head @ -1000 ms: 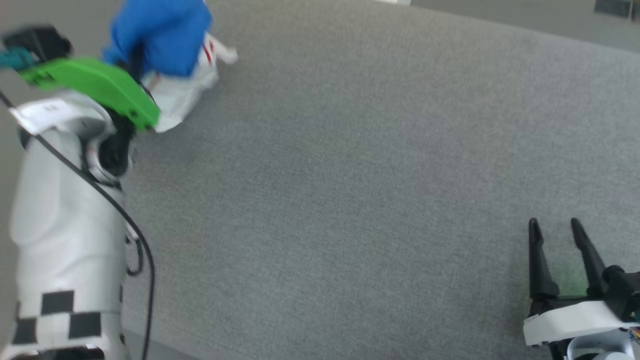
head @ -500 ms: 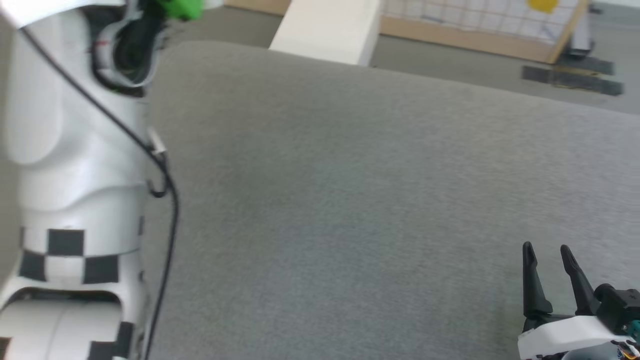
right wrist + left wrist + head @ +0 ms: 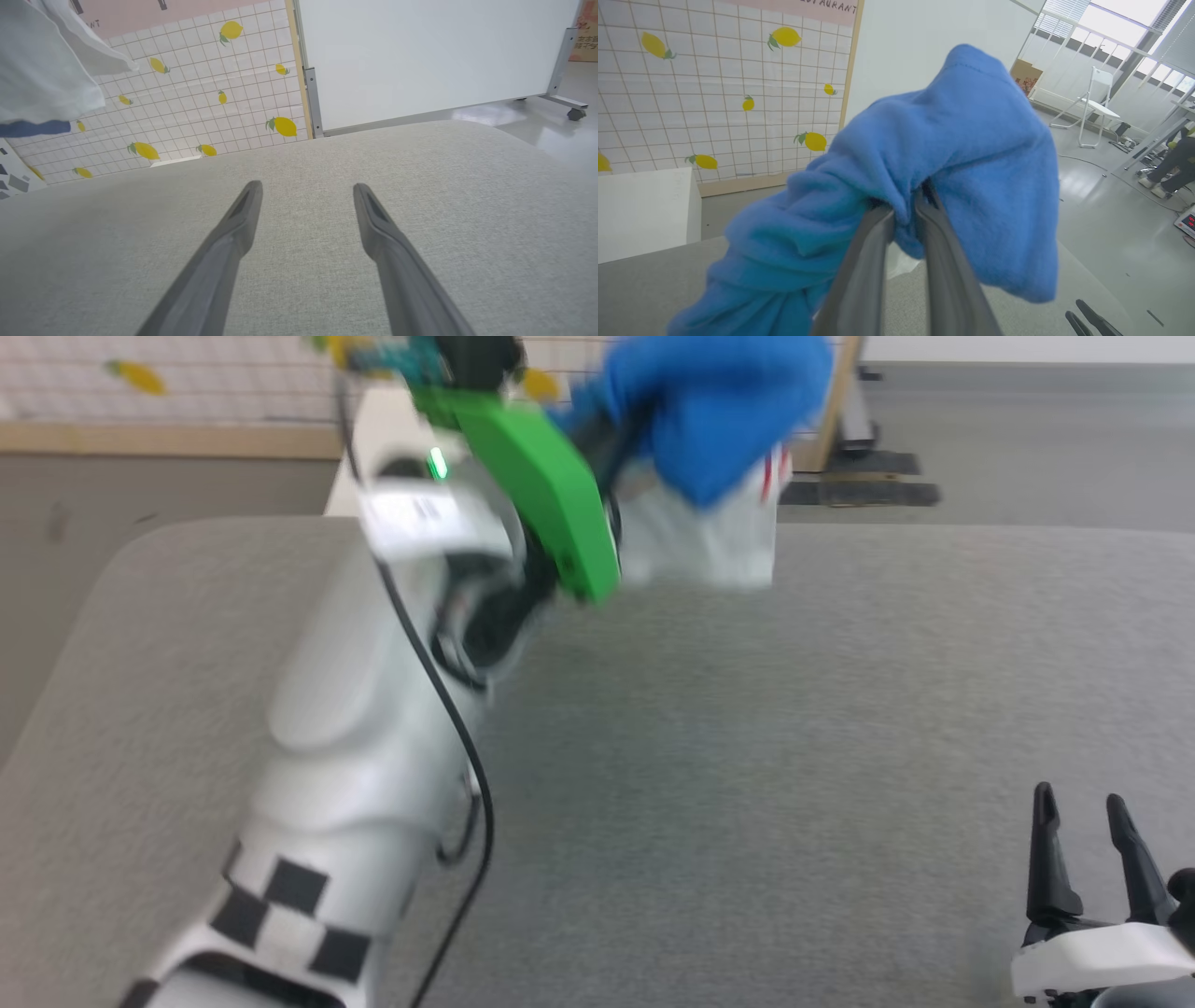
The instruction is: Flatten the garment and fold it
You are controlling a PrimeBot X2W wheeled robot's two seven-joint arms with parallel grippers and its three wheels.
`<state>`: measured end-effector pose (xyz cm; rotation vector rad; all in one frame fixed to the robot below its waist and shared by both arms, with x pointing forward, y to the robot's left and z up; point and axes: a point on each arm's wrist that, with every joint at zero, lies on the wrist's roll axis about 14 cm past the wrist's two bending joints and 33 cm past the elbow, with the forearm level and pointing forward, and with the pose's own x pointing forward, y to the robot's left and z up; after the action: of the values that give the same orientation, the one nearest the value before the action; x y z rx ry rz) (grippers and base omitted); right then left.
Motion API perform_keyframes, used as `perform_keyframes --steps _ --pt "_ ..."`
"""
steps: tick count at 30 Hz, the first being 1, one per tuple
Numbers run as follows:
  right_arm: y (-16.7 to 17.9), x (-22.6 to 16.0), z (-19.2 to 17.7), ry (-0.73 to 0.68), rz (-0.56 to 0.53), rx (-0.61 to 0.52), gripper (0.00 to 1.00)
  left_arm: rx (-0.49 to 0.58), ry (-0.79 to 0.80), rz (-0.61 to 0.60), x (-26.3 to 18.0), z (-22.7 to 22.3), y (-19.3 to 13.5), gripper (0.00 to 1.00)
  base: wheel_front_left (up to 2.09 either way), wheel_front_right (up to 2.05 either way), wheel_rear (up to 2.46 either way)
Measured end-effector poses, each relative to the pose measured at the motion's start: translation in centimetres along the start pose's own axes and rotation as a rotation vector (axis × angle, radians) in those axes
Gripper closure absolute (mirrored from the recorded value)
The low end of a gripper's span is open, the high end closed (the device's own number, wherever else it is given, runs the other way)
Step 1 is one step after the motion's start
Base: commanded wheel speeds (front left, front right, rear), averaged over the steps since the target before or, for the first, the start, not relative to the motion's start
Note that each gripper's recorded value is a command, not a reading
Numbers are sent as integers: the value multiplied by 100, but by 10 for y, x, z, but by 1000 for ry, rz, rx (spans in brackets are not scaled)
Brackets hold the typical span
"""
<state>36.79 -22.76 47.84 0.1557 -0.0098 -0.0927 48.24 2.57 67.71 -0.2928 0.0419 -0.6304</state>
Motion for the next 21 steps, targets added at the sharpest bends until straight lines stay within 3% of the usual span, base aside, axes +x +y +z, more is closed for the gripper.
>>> perform_keyframes --steps 6,12,16,19,20,21 --pt "-36 -23 8 -19 -107 -8 0 -87 232 -56 1 -109 -27 100 0 0 0" --pt "-54 -39 12 -31 -162 -8 0 -100 561 -45 -38 -229 -46 100 0 0 0" --pt "-54 -39 14 -36 -163 -7 0 -129 724 -12 -68 -274 -47 100 0 0 0" --pt "-50 -37 14 -37 -151 -6 0 -162 765 4 -78 -283 -47 100 0 0 0" --pt "-49 -36 14 -37 -147 -6 0 -174 771 6 -80 -283 -47 59 0 0 0" --pt "-47 -35 14 -38 -141 -5 0 -193 770 12 -80 -282 -48 0 0 0 0"
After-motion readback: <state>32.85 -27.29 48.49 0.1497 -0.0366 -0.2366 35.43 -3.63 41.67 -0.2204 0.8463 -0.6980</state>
